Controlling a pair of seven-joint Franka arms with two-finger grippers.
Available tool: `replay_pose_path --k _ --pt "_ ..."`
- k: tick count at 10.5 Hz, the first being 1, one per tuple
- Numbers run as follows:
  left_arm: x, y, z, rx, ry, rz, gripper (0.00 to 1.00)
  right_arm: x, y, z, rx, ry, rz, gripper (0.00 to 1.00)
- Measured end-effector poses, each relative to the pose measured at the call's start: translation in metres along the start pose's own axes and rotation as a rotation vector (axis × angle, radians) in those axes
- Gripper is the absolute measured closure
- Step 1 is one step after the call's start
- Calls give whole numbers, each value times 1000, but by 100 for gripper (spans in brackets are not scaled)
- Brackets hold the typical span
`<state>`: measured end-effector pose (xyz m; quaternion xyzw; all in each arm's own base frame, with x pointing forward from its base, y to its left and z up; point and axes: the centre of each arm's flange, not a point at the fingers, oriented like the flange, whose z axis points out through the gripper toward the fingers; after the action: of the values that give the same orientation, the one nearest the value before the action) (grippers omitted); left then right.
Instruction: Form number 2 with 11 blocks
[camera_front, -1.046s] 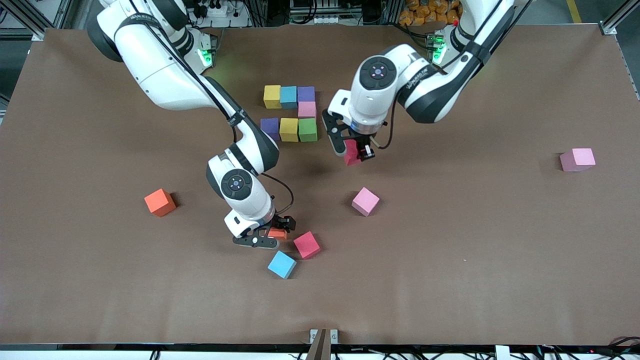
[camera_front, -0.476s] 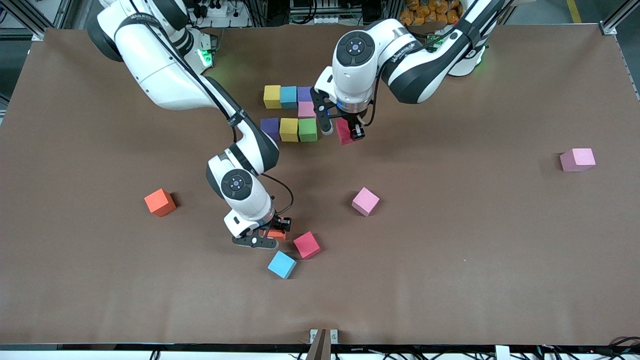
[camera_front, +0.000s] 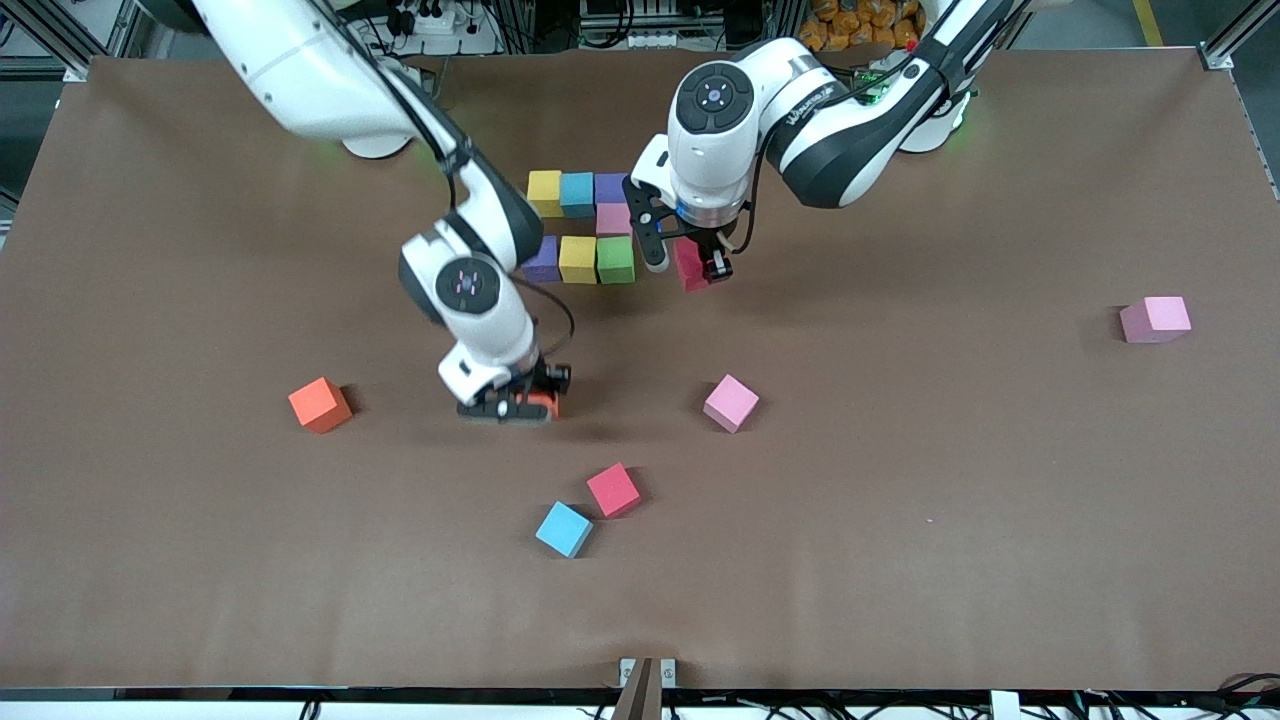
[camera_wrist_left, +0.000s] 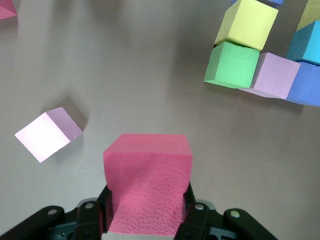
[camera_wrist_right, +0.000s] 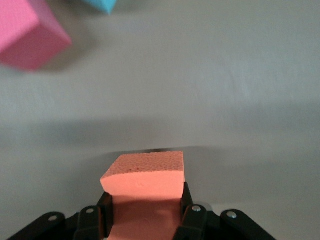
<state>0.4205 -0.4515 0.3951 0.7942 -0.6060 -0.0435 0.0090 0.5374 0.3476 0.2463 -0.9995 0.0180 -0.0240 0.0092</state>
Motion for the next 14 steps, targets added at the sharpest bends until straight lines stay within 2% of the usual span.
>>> replay_pose_path --k 3,6,14 --pt "0 0 0 0 -1 1 46 -67 8 -3 -14 0 -45 47" --pt "3 7 -1 -1 2 14 46 -108 20 0 2 17 -55 47" --pt "4 12 -1 -4 -2 22 46 -137 22 21 40 18 1 47"
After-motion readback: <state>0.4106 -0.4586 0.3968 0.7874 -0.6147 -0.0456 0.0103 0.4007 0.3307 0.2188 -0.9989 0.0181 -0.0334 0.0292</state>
